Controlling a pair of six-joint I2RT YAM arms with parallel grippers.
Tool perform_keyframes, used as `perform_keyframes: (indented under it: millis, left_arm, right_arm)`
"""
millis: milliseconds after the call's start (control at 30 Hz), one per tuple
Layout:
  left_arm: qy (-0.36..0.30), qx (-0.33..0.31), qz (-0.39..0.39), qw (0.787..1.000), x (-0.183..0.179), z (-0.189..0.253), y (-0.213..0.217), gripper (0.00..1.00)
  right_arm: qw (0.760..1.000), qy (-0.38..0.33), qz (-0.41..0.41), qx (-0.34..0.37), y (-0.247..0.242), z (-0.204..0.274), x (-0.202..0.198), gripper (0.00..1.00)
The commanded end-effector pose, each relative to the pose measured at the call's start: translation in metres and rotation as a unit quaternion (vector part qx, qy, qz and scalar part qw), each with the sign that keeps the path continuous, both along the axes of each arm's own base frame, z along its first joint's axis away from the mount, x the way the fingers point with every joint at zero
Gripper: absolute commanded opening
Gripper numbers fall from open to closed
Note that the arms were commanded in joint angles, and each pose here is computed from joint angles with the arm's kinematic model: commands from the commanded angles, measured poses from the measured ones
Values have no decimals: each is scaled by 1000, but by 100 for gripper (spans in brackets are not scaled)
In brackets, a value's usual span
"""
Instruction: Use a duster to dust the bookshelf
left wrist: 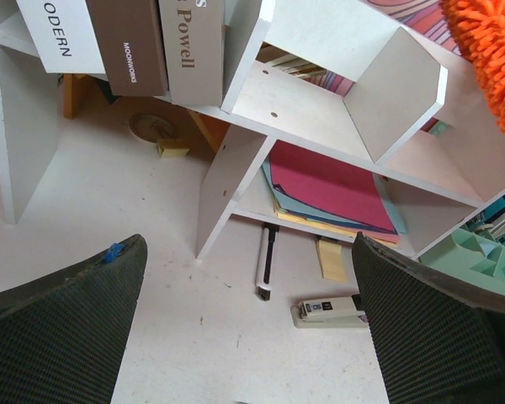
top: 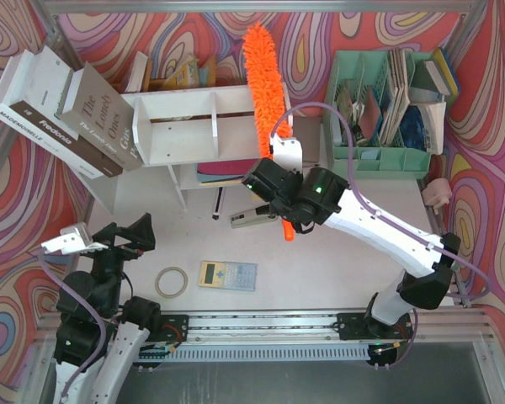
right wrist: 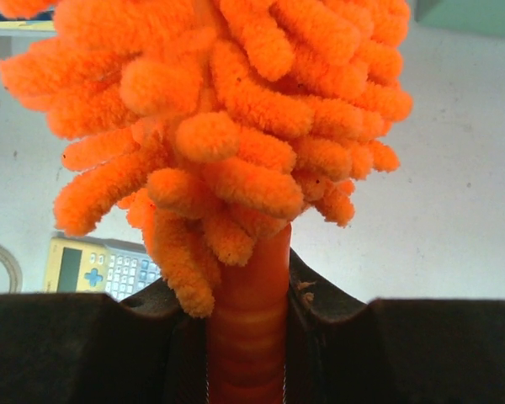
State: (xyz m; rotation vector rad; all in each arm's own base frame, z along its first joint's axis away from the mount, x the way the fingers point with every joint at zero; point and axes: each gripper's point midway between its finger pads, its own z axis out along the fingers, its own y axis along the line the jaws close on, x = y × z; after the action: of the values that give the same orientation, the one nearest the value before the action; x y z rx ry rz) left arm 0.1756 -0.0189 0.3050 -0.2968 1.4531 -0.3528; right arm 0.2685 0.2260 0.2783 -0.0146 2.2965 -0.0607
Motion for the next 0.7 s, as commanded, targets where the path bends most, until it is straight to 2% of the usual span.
perform_keyframes:
  millis: [0,133,267,500,667]
  left_arm:
    - [-6,-9,4,1000,-3,0,2,98]
    - [-6,-9,4,1000,-3,0,2,98]
    - [-1,-8,3,1000,-1,-1,1,98]
    - [6,-4,5,1000,1,-3,1,98]
    - [6,-4,7,1000,1,-3,2,98]
  right_arm:
    - [998,-16,28,44,29,8,8,0]
    - [998,-11,51,33,55,3,8,0]
    - [998,-17,51,28,58,2,8,0]
    - [998,-55,-4,-10,11,9,6,0]
    - [998,-55,-35,-25,-21,8,6,0]
